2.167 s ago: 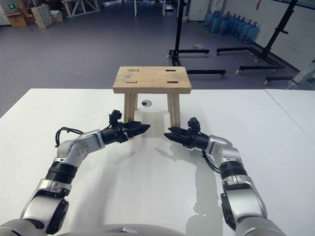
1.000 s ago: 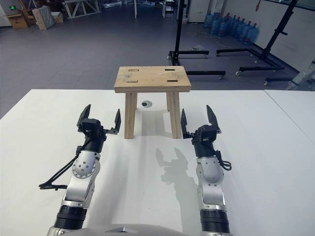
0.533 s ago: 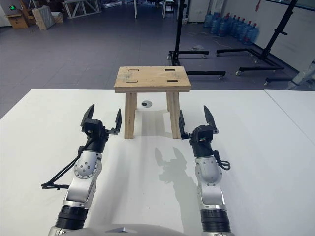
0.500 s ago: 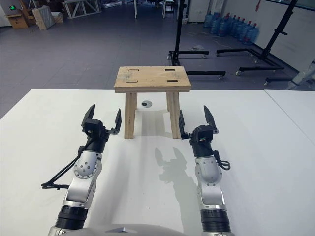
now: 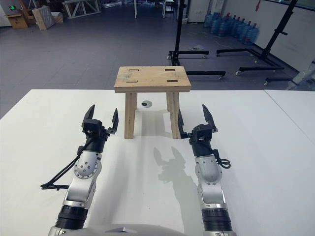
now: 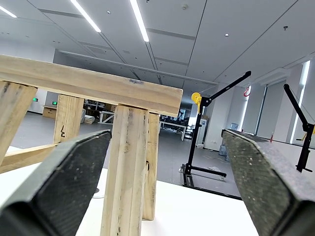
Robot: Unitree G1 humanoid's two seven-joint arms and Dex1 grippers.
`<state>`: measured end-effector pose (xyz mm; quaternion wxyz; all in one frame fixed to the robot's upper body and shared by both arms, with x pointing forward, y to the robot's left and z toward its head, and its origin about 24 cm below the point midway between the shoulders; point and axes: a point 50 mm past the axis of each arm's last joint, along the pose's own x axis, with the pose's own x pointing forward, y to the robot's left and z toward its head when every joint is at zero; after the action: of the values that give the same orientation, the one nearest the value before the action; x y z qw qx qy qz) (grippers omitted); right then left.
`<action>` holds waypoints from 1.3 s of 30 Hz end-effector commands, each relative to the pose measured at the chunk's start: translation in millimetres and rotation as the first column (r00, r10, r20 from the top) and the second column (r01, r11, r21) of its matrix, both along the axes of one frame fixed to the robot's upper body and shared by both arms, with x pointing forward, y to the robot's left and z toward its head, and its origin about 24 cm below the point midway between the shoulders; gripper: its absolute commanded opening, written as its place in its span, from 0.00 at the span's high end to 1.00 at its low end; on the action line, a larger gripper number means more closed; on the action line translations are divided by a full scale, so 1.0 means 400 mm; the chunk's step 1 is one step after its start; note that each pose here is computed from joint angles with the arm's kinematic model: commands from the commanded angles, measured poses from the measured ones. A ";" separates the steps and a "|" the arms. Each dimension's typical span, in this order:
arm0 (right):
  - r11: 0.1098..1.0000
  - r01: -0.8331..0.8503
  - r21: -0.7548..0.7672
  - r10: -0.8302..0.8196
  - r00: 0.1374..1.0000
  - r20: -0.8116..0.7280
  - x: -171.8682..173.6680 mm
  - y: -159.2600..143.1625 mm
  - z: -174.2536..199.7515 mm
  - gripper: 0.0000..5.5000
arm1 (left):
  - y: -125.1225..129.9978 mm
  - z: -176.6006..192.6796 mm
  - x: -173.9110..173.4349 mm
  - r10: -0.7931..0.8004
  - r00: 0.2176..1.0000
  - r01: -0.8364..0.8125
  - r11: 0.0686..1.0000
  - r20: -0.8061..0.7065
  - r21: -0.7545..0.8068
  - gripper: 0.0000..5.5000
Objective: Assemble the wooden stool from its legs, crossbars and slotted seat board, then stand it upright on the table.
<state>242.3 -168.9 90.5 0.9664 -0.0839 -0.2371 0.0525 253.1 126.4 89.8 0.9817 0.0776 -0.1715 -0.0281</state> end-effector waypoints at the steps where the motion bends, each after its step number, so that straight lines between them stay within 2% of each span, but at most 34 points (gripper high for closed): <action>1: 1.000 0.003 -0.007 -0.003 1.000 0.012 0.005 -0.001 0.008 0.25 | 0.004 -0.003 0.007 0.014 1.000 -0.014 1.000 -0.016 0.003 0.26; 5: 1.000 0.006 0.008 -0.006 1.000 0.013 0.004 -0.004 0.007 0.25 | 0.005 -0.004 0.009 0.017 1.000 -0.017 1.000 -0.018 0.007 0.26; 7: 0.985 0.019 0.171 -0.018 1.000 -0.003 0.009 -0.007 0.017 0.25 | 0.005 -0.004 0.011 0.022 1.000 -0.022 1.000 -0.020 0.010 0.26; 12: 0.926 0.049 0.373 -0.036 0.998 -0.042 0.022 -0.014 0.029 0.25 | 0.006 -0.004 0.014 0.043 0.999 -0.043 0.999 -0.018 0.013 0.26; 19: 0.908 0.050 0.416 -0.001 0.993 -0.118 0.011 0.002 0.022 0.25 | 0.006 0.000 0.014 0.060 0.998 -0.060 0.998 -0.006 0.005 0.26; 21: 0.883 0.100 0.459 -0.015 0.983 -0.185 0.013 -0.006 0.002 0.25 | 0.009 -0.002 0.016 0.076 0.997 -0.076 0.997 -0.017 -0.004 0.26; 25: 0.773 0.220 0.596 -0.059 0.959 -0.277 0.008 -0.046 -0.038 0.25 | 0.018 -0.013 0.024 0.116 0.991 -0.119 0.992 -0.065 -0.040 0.26; 30: 0.771 0.286 0.569 -0.060 0.922 -0.382 0.024 -0.050 -0.066 0.25 | 0.001 -0.002 0.026 0.103 0.993 -0.103 0.995 -0.050 0.006 0.26; 39: 0.884 0.165 0.437 -0.017 0.947 -0.322 0.055 -0.037 -0.034 0.25 | -0.012 0.012 0.034 0.039 0.999 -0.039 0.999 0.013 0.020 0.26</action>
<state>257.5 -188.9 70.8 0.9811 0.1650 -0.0751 -0.0670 264.2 123.0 92.1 0.9818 0.0903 -0.1670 0.0018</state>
